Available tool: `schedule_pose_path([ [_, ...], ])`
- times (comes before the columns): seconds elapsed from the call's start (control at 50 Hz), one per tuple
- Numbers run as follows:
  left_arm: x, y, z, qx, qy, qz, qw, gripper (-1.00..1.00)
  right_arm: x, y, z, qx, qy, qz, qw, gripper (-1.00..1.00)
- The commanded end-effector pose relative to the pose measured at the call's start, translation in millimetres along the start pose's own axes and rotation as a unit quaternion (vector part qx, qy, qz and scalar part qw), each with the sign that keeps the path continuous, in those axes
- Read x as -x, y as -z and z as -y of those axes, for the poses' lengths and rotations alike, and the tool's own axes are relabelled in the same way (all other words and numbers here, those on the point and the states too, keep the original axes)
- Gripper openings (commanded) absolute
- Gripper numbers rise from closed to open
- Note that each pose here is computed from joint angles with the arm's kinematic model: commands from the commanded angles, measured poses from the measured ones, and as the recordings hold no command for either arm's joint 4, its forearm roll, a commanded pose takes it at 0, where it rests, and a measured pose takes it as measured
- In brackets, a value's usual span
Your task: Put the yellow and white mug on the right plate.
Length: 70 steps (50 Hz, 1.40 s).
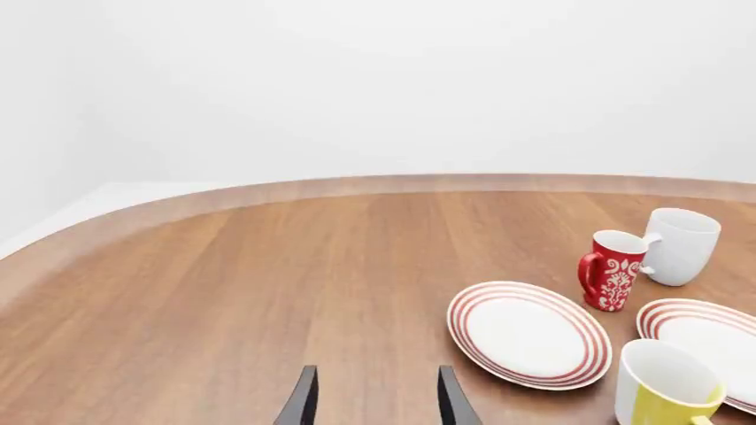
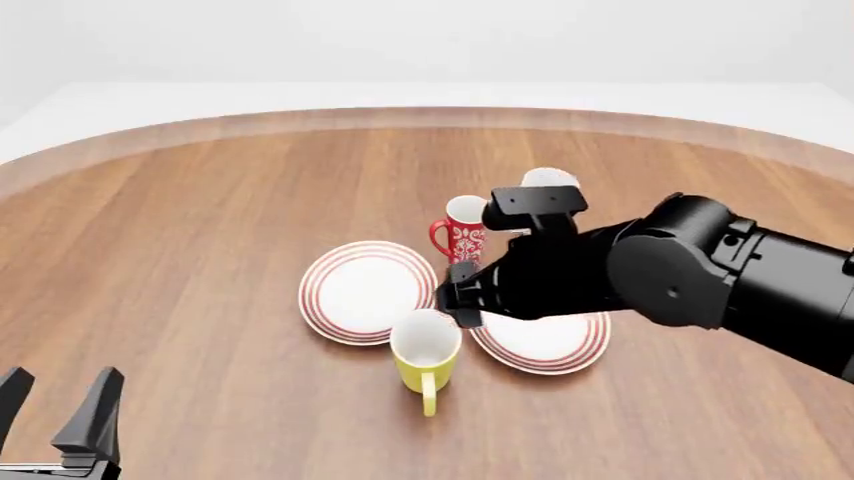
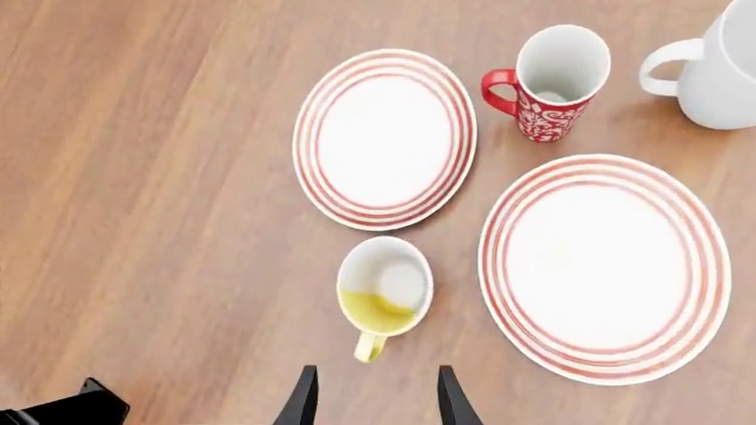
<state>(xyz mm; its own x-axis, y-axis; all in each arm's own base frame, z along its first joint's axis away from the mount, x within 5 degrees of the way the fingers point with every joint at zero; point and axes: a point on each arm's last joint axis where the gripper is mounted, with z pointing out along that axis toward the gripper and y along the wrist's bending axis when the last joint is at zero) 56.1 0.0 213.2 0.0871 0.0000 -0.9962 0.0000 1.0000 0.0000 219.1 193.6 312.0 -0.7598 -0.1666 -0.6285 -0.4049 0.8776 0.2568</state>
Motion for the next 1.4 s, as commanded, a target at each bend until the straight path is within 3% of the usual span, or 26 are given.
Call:
schedule_pose_path([
  [0.02, 0.0, 0, 0.0, 0.000, 0.000, 0.000, 1.0000, 1.00, -8, -15, -4, 0.004, -0.008, -0.011, 0.9999, 1.00],
  [1.4, 0.0, 0, 0.0, 0.000, 0.000, 0.000, 1.0000, 1.00, -61, -89, -7, 0.014, -0.047, -0.042, 0.9979, 1.00],
])
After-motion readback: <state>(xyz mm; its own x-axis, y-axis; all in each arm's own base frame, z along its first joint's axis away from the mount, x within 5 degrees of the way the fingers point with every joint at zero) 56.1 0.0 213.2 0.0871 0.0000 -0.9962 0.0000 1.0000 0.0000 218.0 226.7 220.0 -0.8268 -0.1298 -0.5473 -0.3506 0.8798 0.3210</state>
